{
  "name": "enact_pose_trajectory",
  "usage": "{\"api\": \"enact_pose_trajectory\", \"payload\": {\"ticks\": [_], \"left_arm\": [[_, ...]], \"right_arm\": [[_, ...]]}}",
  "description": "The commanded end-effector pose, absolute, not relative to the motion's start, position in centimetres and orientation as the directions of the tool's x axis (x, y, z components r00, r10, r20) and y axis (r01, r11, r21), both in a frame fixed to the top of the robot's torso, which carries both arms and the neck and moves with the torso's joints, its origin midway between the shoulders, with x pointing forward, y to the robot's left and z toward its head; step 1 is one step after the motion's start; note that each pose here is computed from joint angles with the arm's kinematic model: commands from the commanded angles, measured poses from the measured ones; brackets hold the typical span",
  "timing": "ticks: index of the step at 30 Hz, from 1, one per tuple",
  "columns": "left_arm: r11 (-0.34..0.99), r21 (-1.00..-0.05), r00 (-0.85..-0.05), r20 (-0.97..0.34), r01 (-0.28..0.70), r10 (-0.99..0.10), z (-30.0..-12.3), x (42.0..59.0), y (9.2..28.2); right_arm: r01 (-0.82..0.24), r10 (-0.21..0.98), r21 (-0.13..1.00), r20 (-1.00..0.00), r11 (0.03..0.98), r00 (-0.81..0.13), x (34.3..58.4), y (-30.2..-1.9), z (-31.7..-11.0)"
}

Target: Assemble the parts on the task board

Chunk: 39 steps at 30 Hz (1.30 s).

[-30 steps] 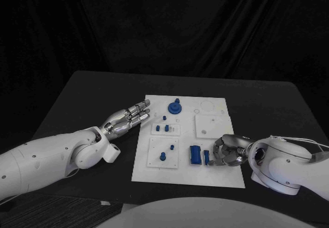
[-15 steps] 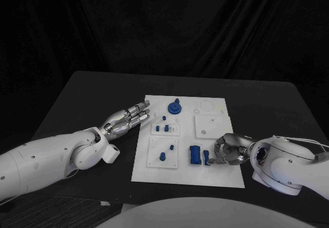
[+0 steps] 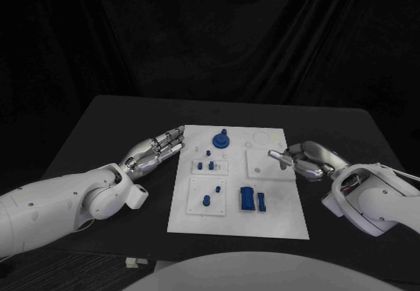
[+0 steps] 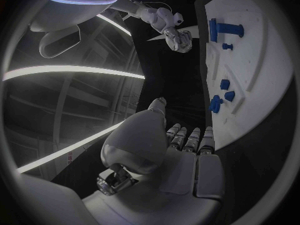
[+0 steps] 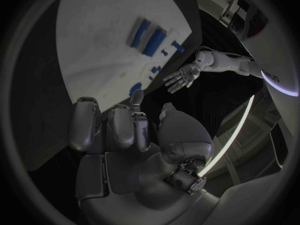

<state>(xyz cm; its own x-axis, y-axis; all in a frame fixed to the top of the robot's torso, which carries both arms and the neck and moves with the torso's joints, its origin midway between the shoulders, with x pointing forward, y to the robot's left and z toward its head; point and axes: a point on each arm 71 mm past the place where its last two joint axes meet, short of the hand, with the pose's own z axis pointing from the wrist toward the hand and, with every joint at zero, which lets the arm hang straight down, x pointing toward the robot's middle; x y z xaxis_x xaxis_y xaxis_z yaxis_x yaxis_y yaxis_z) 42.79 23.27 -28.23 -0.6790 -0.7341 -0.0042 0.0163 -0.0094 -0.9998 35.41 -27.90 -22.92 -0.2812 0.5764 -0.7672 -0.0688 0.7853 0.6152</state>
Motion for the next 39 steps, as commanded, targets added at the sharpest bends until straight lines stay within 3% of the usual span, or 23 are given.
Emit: {"api": "enact_pose_trajectory", "payload": {"ticks": [1, 12, 13, 21, 26, 39], "left_arm": [[-0.034, -0.993, -0.637, -0.046, 0.113, -0.769, -27.2, 43.1, 23.3], [-0.037, -0.987, -0.614, -0.069, 0.159, -0.786, -26.9, 43.3, 23.3], [0.004, -0.997, -0.636, -0.048, 0.071, -0.77, -27.7, 43.1, 23.3], [0.005, -0.997, -0.577, -0.052, 0.083, -0.815, -27.1, 43.7, 22.8], [0.006, -0.996, -0.497, -0.051, 0.091, -0.866, -26.3, 44.3, 22.1], [0.001, -0.999, -0.138, -0.006, 0.041, -0.99, -23.3, 46.0, 19.8]], "right_arm": [[-0.212, 0.713, 0.705, -0.699, 0.676, -0.05, 35.9, -28.8, -20.8], [-0.333, 0.782, 0.732, -0.623, 0.594, 0.027, 36.7, -29.5, -20.8], [-0.26, 0.743, 0.726, -0.668, 0.637, -0.045, 36.9, -29.2, -21.4], [-0.239, 0.781, 0.767, -0.623, 0.596, -0.053, 37.9, -28.5, -21.5], [-0.211, 0.827, 0.817, -0.559, 0.537, -0.061, 39.2, -27.5, -21.6], [-0.08, 0.973, 0.973, -0.222, 0.218, -0.055, 44.0, -22.5, -22.2]]}}
